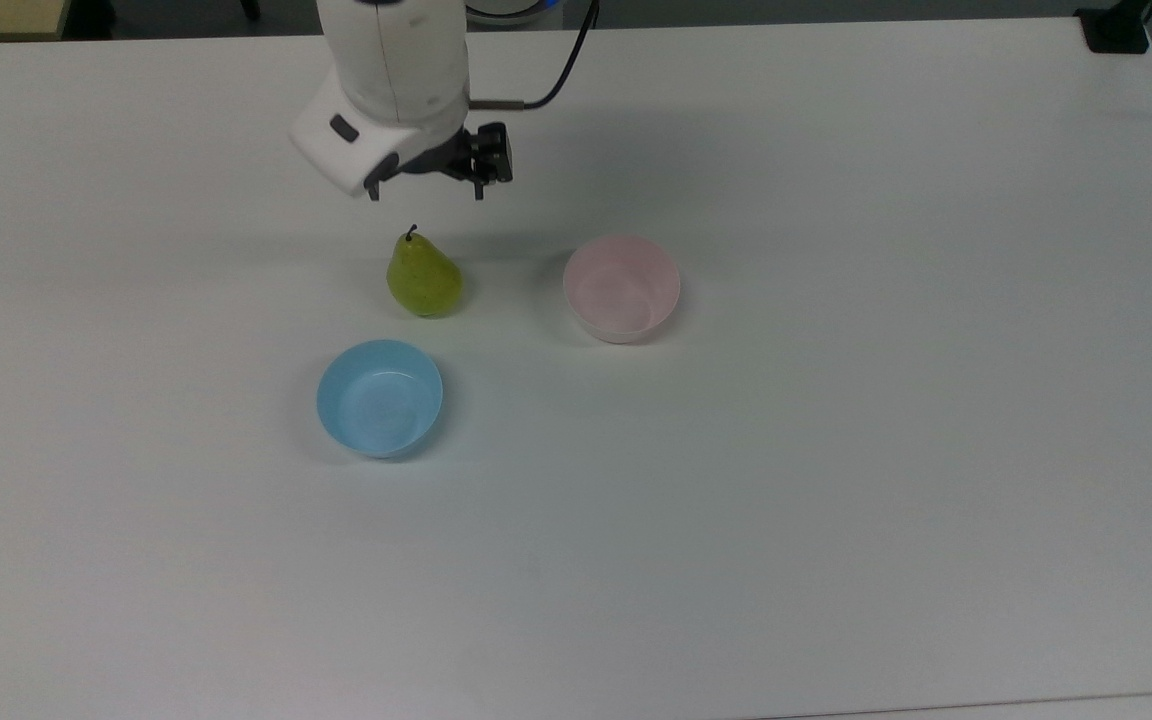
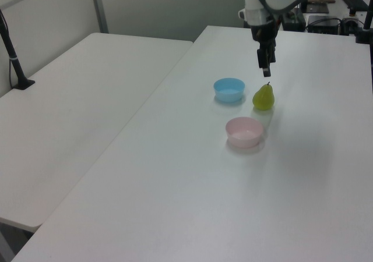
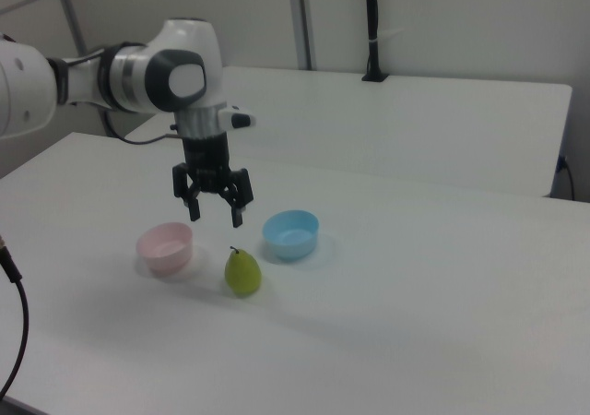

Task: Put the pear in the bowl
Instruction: 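Close the gripper around the green pear and lift it, then carry the pear over the pink bowl and lower it in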

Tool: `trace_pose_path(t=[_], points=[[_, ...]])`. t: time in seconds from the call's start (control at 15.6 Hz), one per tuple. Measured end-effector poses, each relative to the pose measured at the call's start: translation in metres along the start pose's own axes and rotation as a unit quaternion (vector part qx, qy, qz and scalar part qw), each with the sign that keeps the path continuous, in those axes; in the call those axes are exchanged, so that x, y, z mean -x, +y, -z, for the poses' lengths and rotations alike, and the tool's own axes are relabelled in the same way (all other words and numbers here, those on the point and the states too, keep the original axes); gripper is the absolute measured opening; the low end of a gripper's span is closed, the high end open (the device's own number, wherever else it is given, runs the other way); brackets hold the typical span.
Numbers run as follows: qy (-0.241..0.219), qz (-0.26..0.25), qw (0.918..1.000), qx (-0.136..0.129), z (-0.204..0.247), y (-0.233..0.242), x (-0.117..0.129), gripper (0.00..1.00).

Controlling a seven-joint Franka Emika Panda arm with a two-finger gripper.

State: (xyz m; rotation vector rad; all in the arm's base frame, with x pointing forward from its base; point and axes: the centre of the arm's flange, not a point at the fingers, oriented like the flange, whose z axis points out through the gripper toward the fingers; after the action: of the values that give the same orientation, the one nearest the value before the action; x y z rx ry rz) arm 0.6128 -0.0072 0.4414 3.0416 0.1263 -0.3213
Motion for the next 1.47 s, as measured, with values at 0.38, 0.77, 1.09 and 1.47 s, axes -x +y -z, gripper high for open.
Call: trace_pose_path(t=[0.38, 0.77, 1.09, 1.47], points=[[-0.021, 0.011, 0.9993, 0.029, -0.059, -0.002, -0.03, 1.0], [-0.031, 0.031, 0.9979, 0.048, -0.117, -0.015, -0.047, 0.98], [-0.03, 0.033, 0.9978, 0.048, -0.117, -0.017, -0.049, 0.78], [0.0, 0.045, 0.9979, 0.047, -0.08, -0.015, -0.044, 0.78]])
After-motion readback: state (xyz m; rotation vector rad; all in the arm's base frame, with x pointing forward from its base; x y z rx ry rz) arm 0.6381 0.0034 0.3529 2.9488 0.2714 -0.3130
